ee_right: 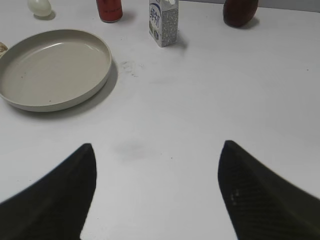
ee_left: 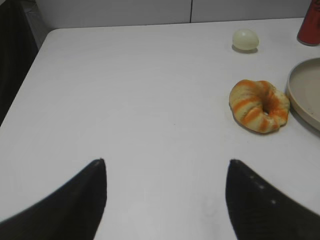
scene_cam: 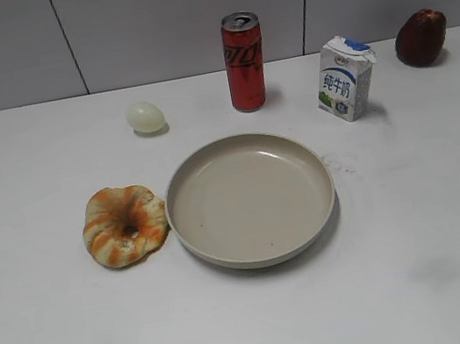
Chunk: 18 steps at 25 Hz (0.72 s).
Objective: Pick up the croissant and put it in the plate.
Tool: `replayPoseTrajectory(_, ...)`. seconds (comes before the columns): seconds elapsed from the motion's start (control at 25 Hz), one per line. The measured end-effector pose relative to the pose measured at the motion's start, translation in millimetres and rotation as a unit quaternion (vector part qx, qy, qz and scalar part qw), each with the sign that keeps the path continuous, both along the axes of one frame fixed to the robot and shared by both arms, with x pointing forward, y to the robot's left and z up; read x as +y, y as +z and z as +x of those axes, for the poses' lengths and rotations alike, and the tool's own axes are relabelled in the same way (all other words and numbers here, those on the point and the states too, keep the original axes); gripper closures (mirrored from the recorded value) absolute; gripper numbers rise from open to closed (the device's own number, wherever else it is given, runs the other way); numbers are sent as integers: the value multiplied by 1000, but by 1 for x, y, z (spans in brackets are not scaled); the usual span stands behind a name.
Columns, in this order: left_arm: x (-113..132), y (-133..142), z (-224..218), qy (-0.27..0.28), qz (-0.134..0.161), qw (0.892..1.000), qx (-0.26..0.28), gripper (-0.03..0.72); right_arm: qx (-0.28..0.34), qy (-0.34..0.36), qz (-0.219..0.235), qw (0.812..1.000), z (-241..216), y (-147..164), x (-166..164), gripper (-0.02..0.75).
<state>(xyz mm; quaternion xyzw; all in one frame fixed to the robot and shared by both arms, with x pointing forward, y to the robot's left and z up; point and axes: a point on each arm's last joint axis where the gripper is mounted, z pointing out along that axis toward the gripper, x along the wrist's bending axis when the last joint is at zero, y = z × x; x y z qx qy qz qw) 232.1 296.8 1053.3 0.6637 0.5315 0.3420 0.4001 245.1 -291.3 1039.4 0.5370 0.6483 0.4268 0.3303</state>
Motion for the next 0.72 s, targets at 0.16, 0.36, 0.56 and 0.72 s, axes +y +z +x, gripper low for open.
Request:
replayPoseTrajectory(0.16, 0, 0, 0, 0, 0, 1000, 0, 127, 0, 0, 0, 1000, 0, 0, 0, 167)
replayPoseTrajectory(0.36, 0, 1, 2, 0, -1, 1000, 1, 139, 0, 0, 0, 1000, 0, 0, 0, 167)
replayPoseTrajectory(0.56, -4, 3, 29, -2, 3, 997, 77, 147, 0, 0, 0, 1000, 0, 0, 0, 167)
replayPoseTrajectory(0.72, -11, 9, 65, -13, 5, 993, 119, 147, 0, 0, 0, 1000, 0, 0, 0, 167)
